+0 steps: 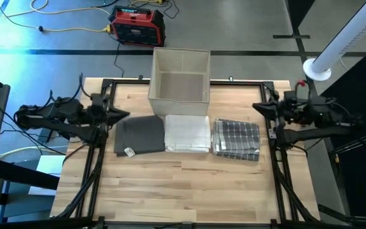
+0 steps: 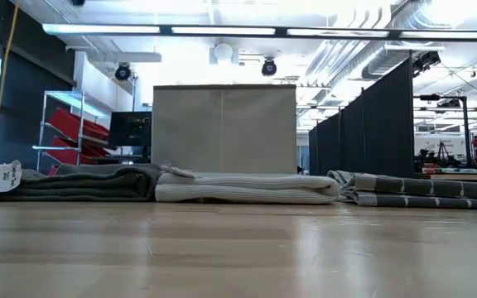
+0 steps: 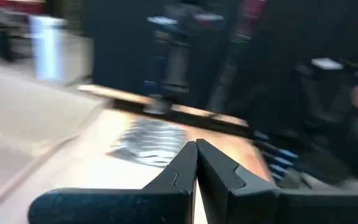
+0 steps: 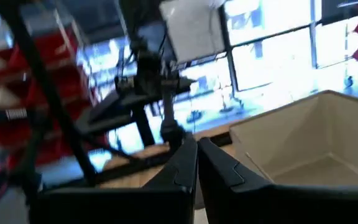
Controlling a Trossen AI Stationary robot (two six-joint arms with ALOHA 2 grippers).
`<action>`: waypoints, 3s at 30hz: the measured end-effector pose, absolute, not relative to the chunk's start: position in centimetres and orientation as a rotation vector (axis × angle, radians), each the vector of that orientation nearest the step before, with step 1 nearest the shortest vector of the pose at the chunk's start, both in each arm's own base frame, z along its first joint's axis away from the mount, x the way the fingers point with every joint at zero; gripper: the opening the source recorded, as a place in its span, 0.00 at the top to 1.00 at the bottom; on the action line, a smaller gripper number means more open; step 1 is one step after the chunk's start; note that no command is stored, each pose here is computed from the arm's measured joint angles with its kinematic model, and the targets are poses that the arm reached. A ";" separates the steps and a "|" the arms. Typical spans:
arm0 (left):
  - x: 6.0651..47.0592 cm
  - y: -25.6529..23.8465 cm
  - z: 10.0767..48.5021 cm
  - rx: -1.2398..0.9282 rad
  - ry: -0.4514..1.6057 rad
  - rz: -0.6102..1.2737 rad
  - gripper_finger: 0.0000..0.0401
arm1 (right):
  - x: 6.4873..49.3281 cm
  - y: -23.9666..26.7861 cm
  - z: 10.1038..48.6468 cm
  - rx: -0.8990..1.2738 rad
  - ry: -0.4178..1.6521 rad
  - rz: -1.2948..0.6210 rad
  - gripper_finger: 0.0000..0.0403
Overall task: Fold towel
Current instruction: Return to Home Position
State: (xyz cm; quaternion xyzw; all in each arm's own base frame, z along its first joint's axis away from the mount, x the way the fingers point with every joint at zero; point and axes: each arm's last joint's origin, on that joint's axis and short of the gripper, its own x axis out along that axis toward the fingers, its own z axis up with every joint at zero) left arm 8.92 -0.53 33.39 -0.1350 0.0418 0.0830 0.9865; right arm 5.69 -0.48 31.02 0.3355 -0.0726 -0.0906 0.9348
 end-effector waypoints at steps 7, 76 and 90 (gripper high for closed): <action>7.2 0.0 31.8 -0.602 0.038 0.270 1.00 | 6.5 -0.2 28.7 0.527 -0.059 -0.137 1.00; 9.5 -1.6 17.8 -0.094 -0.108 -0.186 1.00 | 9.9 0.4 16.7 0.071 -0.005 0.011 1.00; 9.6 -1.5 17.2 -0.156 -0.046 -0.148 1.00 | 9.9 0.4 16.6 0.335 0.000 0.013 1.00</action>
